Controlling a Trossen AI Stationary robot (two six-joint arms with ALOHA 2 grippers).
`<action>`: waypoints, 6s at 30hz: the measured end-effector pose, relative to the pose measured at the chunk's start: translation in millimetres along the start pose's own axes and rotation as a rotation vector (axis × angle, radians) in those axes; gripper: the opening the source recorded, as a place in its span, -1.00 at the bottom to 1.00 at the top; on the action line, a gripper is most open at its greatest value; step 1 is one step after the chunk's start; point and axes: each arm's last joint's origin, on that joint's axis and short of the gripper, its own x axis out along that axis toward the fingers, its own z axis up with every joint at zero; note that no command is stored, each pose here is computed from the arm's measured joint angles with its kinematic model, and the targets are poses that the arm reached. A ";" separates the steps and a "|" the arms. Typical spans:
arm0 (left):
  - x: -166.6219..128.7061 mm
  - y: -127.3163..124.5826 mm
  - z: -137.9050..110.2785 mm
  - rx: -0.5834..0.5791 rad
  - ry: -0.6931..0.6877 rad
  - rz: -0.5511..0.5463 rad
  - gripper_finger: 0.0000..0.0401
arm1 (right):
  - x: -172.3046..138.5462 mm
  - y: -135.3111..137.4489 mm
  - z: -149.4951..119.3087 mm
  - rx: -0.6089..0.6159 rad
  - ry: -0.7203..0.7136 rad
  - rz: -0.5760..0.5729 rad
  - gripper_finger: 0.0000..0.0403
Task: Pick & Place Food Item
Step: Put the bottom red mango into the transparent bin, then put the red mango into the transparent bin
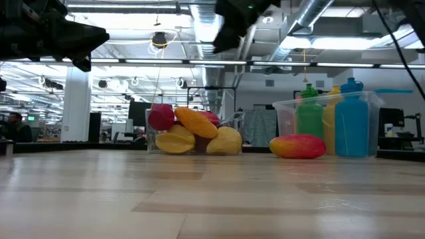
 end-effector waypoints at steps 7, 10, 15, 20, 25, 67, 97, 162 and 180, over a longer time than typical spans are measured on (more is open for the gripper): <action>0.0 0.0 0.0 0.000 0.000 0.000 -0.73 | -10.9 -10.1 -51.9 0.166 0.112 -0.012 0.27; 0.0 0.0 0.0 0.000 0.000 0.000 -0.73 | -0.8 -9.0 -65.6 0.143 0.081 -0.086 0.27; 0.0 0.0 0.0 0.000 0.000 0.000 -0.73 | 26.1 -20.4 -71.8 0.066 -0.081 -0.322 0.27; 0.0 0.0 0.0 0.000 0.000 0.000 -0.73 | 59.9 -45.2 -70.1 0.087 -0.225 -0.550 0.27; 0.0 0.0 0.0 0.000 0.000 0.000 -0.73 | 97.4 -68.6 -74.9 0.129 -0.173 -0.541 0.27; 0.0 0.0 0.0 0.000 0.000 0.000 -0.73 | 56.1 -39.2 -34.2 0.047 0.240 -0.338 0.27; 0.0 0.0 0.0 0.000 0.000 0.000 -0.73 | 5.2 115.2 -146.8 0.000 0.527 -0.246 0.78; 0.0 0.0 0.0 0.000 0.000 0.000 -0.73 | -105.5 398.7 -73.0 -0.476 -0.981 0.676 0.22; 0.0 0.0 0.0 0.000 0.000 0.000 -0.73 | -31.3 413.7 -72.9 -0.361 -0.900 0.351 0.22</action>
